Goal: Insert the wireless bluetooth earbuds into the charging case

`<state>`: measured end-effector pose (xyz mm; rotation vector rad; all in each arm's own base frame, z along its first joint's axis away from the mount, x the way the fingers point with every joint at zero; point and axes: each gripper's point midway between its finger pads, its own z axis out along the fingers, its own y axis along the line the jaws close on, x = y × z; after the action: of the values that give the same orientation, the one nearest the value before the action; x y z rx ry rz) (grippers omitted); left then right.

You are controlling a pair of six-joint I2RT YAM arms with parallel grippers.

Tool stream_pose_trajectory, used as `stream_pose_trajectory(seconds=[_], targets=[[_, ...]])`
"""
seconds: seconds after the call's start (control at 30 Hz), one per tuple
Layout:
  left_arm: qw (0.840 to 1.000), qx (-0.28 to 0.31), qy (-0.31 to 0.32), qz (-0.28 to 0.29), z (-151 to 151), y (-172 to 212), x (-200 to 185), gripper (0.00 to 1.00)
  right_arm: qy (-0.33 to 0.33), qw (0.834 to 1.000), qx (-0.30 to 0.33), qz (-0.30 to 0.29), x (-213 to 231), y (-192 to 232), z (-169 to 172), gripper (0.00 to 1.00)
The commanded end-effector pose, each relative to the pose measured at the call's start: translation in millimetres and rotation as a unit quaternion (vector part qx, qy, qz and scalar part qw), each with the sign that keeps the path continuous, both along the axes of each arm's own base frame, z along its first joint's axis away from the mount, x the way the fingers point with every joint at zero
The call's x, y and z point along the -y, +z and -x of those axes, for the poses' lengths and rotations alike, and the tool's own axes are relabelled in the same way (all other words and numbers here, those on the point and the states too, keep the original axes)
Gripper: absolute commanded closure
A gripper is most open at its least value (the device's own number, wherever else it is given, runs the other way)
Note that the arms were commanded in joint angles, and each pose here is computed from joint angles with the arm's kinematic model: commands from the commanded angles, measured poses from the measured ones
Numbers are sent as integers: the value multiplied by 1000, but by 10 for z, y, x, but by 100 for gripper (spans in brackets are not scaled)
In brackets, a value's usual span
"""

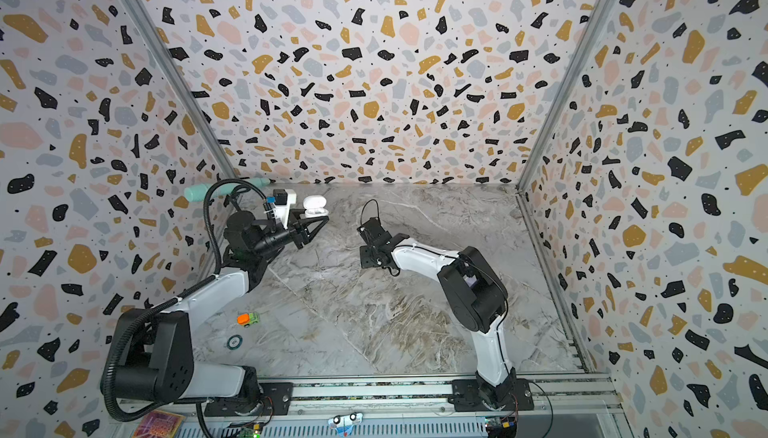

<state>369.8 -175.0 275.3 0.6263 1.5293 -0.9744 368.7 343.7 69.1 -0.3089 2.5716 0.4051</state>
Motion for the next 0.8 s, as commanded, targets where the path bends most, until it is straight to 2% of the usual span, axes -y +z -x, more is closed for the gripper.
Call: stream_pose_trajectory(seconds=[0.0,0.77], targets=[[1000,26,-14,3,38,90,41,88,12,999,-18,-24,-157,49,62,40],[999,26,-18,4,43,96,57,88,30,999,-38,23,-386,-272,1,51]])
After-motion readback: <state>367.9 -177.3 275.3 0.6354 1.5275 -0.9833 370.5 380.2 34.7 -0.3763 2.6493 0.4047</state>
